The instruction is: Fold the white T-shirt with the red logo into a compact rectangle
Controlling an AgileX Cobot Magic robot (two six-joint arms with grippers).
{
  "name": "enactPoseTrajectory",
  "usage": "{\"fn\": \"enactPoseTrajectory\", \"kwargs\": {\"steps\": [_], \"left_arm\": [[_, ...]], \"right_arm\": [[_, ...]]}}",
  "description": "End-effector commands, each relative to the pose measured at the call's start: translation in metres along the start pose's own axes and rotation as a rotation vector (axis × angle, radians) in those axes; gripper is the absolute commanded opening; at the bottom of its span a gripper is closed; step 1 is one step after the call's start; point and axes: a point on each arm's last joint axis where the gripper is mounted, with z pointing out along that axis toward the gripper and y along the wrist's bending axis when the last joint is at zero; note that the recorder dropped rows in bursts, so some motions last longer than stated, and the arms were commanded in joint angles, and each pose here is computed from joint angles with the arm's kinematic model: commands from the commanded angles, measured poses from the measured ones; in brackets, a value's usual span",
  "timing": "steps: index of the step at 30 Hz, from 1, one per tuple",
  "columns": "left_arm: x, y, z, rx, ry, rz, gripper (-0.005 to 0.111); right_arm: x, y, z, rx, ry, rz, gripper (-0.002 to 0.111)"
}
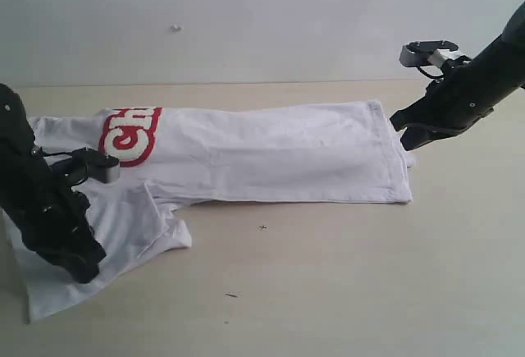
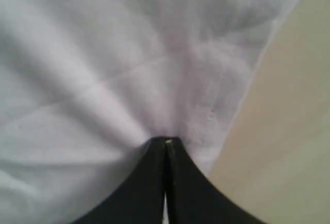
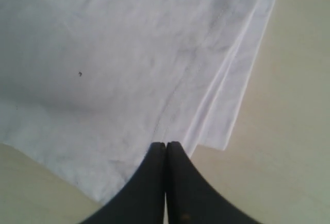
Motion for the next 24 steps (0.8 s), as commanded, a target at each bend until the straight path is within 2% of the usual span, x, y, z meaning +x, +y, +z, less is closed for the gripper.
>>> {"fn": "enactPoseTrajectory", "kwargs": {"steps": [1,5,7,8,9,10,11,13,14,16,18,21,24], "left_arm": [[0.019,-0.005,0.002,0.058,0.21,0.015,0.0],[0.013,-0.008,-0.011,0.02,0.119,0.017,0.0],[0.006,-0.008,-0.023,-0.041,0.003,-0.01,0.0],[-0.001,-0.012,-0.036,-0.052,-0.11,-0.032,0.0],[-0.004,-0.015,-0.043,-0.049,-0.17,-0.036,0.001],[-0.009,-0.021,-0.053,-0.021,-0.256,-0.049,0.005],[-0.01,-0.024,-0.055,-0.001,-0.272,-0.041,0.01],[-0.008,-0.034,-0.041,0.011,-0.213,0.014,0.028],[-0.005,-0.043,-0.024,-0.001,-0.154,0.056,0.045],[-0.006,-0.055,-0.006,-0.047,-0.099,0.113,0.059],[-0.01,-0.061,0.002,-0.109,-0.081,0.149,0.06],[-0.016,-0.054,0.018,-0.176,-0.095,0.116,0.058],[-0.016,-0.047,0.027,-0.207,-0.053,0.117,0.034]], "right_arm": [[-0.001,0.001,-0.002,-0.003,-0.001,0.0,0.0],[-0.001,0.002,-0.003,-0.009,0.001,0.001,0.0],[-0.002,0.002,-0.004,-0.012,0.0,0.003,0.0],[-0.002,0.002,-0.004,-0.013,0.001,0.003,0.0],[-0.002,0.002,-0.004,-0.013,0.001,0.003,0.0],[-0.002,0.002,-0.004,-0.012,-0.001,-0.001,0.0],[-0.002,0.002,-0.004,-0.012,-0.001,-0.001,0.0],[-0.002,0.002,-0.004,-0.012,-0.001,-0.001,0.0],[-0.002,0.002,-0.004,-0.012,-0.001,-0.001,0.0],[-0.002,0.002,-0.004,-0.012,-0.001,-0.001,0.0],[-0.002,0.002,-0.004,-0.012,-0.001,-0.001,0.0],[-0.002,0.002,-0.004,-0.012,-0.001,-0.001,0.0],[-0.002,0.002,-0.004,-0.013,0.0,-0.001,0.0]]}}
